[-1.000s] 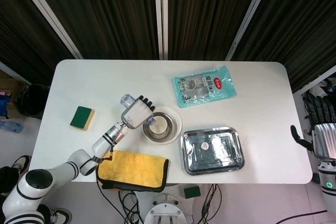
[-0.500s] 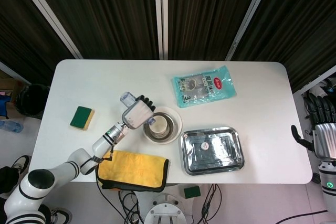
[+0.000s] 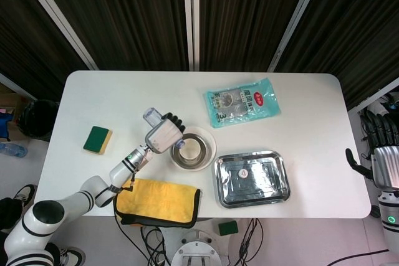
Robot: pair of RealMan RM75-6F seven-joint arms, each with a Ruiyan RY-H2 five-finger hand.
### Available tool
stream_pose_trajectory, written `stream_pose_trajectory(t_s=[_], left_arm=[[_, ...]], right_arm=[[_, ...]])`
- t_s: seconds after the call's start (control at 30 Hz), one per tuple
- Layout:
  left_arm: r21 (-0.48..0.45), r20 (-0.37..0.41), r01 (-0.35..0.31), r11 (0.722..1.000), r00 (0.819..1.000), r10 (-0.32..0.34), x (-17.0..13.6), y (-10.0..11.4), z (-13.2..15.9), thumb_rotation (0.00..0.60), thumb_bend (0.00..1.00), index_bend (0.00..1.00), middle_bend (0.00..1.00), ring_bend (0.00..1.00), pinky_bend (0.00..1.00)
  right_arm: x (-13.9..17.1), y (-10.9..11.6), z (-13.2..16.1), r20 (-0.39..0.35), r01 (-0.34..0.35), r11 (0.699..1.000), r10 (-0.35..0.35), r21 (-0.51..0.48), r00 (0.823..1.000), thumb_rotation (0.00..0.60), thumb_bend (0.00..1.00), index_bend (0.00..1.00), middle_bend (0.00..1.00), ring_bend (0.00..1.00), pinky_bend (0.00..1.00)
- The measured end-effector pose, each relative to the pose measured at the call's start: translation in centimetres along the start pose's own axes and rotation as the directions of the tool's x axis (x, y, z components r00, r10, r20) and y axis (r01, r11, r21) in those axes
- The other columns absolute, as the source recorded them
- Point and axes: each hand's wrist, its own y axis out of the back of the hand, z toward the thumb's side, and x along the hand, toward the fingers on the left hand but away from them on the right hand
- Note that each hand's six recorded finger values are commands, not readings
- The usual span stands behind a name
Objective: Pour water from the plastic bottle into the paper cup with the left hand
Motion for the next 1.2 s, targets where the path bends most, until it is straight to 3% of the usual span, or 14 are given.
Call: stream_pose_trajectory(t_s=[1.2], left_arm=[[0.040,0.022,-0.010,0.999,1.000,0.009,0.40,0.31,0.24,0.600,0.42,0.74,0.70,0.55,0.68]], right_arm=[[0.03,0.09,-0.22,0.003,-0.002,1.000,0.002,-0.004,1.000,0.600,0.36,0.00,0.00,0.00,0.00]])
